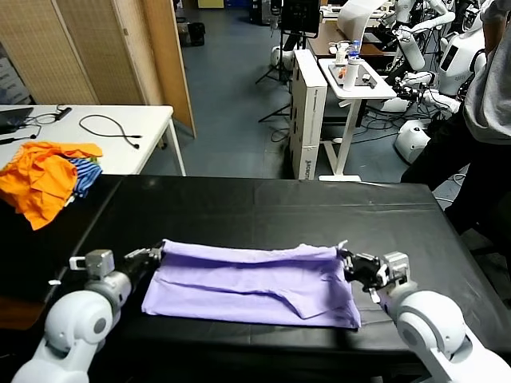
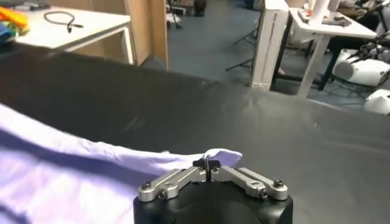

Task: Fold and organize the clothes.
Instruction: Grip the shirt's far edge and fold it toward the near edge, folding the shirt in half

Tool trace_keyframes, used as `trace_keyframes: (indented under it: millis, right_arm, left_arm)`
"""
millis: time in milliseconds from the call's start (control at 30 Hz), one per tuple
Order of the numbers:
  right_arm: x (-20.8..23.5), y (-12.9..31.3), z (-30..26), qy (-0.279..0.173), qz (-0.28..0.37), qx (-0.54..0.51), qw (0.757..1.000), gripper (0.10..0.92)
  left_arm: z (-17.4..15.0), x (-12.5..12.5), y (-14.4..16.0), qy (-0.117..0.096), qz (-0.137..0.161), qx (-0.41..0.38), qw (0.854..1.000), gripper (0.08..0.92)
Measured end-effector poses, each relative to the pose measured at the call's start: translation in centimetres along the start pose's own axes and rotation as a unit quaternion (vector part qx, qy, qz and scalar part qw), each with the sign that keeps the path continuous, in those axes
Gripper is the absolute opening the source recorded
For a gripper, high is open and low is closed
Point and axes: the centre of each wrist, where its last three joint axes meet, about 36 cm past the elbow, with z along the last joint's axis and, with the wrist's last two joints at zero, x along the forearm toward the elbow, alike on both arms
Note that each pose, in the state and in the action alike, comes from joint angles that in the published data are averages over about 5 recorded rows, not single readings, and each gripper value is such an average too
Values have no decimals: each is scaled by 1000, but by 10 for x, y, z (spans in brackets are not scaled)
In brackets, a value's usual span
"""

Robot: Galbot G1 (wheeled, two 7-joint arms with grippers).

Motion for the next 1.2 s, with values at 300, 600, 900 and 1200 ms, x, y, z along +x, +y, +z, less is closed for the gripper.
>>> trace_keyframes:
  millis: [300,600,900,1200]
  right_arm:
    - [9,5,19,33,-10,5,999,141]
    - [12,12,27,45,-20,8,999,141]
    - [32,15,17,27,-27,6,999,425]
    - [30,7,5,-4,0,-38,999,884]
  left_arm:
    - [18,15,1,23,-9,-10,1000,180]
    - [29,23,-1,36,-14,-18,999,185]
    - [33,34,0,36,-32,-25,999,431]
    - [19,24,10,15,-35,-3,999,886]
